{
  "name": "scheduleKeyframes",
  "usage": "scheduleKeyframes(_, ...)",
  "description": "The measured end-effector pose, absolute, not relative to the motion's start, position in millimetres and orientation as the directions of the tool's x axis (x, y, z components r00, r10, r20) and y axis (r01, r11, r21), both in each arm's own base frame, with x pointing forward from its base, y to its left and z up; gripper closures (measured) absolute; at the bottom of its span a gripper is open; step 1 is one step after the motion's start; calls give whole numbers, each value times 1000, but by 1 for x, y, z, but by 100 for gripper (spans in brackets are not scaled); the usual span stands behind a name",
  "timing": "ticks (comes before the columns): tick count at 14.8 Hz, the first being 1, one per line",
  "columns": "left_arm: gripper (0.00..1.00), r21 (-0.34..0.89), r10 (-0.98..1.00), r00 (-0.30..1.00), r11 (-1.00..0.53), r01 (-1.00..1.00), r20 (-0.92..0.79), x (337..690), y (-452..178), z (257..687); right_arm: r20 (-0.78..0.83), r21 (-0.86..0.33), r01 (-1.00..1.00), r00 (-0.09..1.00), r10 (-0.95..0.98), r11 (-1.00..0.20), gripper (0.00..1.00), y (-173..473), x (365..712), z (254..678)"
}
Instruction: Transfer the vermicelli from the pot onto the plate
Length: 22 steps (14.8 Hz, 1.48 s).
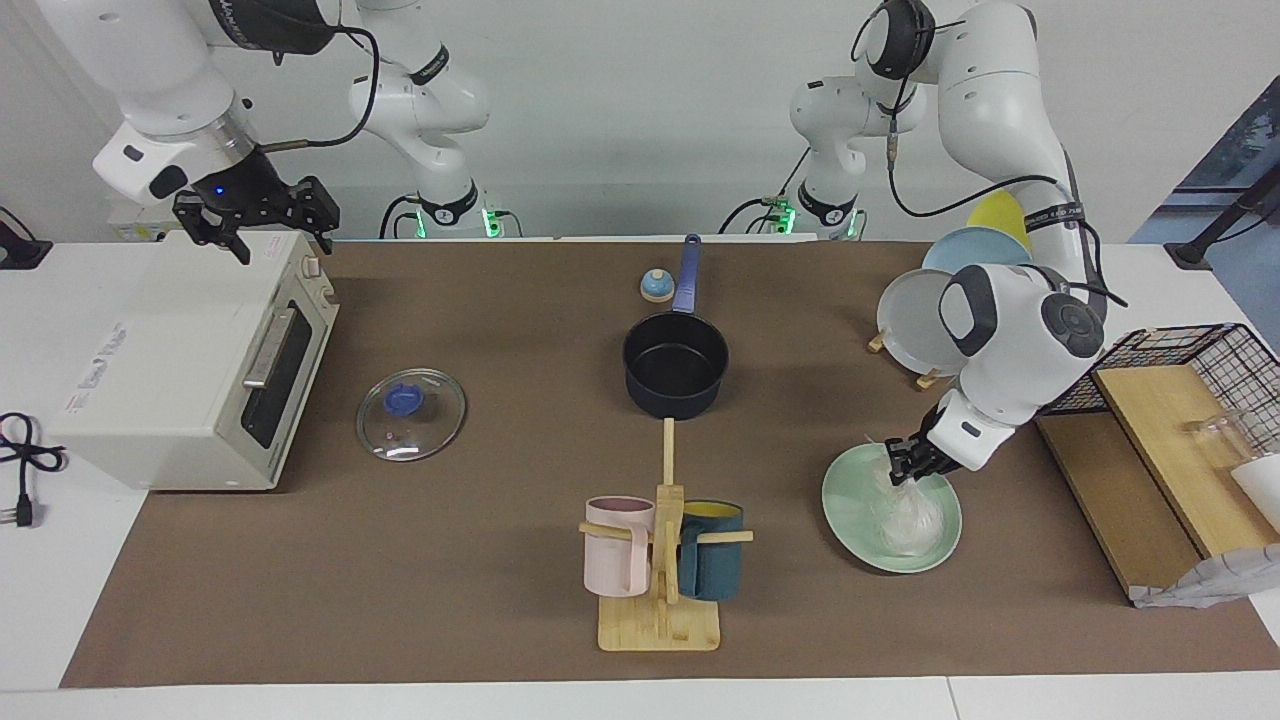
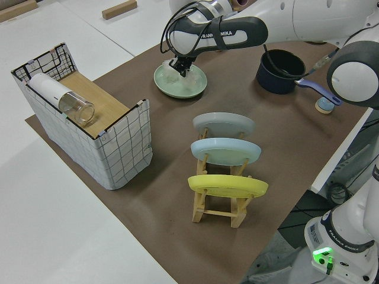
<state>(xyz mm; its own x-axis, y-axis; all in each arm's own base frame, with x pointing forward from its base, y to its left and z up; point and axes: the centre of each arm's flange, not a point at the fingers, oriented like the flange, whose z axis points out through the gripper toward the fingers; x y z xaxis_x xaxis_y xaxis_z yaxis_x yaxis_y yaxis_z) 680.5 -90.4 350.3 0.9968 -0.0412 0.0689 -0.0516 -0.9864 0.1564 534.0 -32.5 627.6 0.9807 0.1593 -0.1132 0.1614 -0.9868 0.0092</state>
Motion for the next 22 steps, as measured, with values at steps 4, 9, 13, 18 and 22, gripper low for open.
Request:
scheduleKeyframes(4,64,130,-84,993,-987,-95,88,678,-102,351,-121,8,152,981,150,-988,0,-24,534,626)
scheduleKeyframes(9,10,114,-97,990,-988,-109,103,665,-99,421,-169,2,152,974,149,-988,0,-20,537,618)
scheduleKeyframes(13,0,93,-75,992,-992,-84,97,634,-72,515,-207,0,140,969,137,-990,0,-25,543,618)
scheduleKeyframes(18,0,69,-41,999,-997,-43,33,570,-52,604,-195,3,147,970,144,-989,0,-20,547,626)
scheduleKeyframes(22,0,45,0,999,-999,2,-47,533,-49,627,-192,4,148,971,145,-989,0,-20,547,628)
